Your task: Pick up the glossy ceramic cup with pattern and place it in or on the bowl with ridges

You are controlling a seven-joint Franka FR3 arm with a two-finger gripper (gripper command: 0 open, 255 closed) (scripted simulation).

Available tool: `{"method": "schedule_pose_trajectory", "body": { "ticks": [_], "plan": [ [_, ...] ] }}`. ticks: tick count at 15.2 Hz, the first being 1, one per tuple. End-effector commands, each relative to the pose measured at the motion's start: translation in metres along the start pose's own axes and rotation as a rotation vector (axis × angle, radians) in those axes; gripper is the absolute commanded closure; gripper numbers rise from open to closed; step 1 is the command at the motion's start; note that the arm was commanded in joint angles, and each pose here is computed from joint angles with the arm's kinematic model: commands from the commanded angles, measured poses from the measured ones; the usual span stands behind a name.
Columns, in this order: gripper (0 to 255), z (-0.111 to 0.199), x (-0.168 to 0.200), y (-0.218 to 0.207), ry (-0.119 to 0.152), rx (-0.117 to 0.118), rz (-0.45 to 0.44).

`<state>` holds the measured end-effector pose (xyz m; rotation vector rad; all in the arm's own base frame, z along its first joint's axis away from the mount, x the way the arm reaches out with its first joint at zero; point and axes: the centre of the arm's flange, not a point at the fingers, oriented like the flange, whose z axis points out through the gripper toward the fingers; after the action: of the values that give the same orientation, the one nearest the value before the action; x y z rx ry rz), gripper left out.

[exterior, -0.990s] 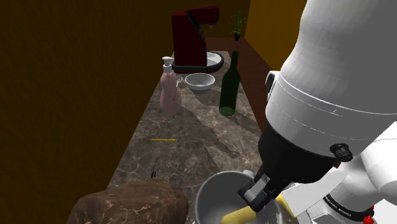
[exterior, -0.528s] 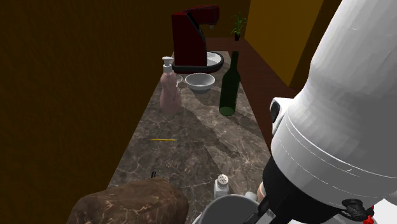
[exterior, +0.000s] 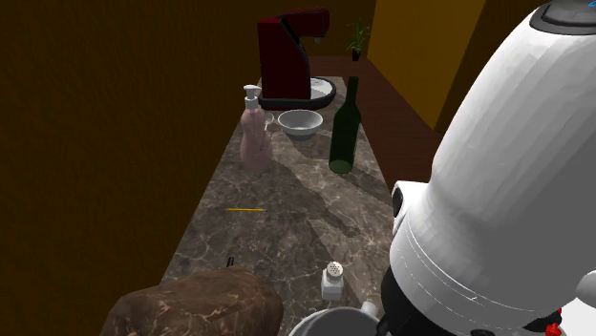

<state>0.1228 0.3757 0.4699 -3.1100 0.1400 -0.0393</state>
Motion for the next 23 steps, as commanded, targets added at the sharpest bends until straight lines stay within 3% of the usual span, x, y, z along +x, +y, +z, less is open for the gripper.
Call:
{"method": "schedule_pose_trajectory", "body": {
  "ticks": [1,4,11,12,17,21,23],
  "plan": [
    [255,0.011,-0.001,0.001,0.001,0.001,0.000],
    [255,0.025,-0.001,0.002,0.001,0.001,0.000],
    [255,0.025,-0.001,0.002,0.001,0.001,0.000],
    [0,0.025,-0.001,0.002,0.001,0.001,0.000],
    [0,0.025,-0.001,0.002,0.001,0.001,0.000],
    [0,-0.025,-0.001,0.002,0.001,0.001,0.000],
    [0,-0.025,-0.001,0.002,0.001,0.001,0.000]
  ]
}}
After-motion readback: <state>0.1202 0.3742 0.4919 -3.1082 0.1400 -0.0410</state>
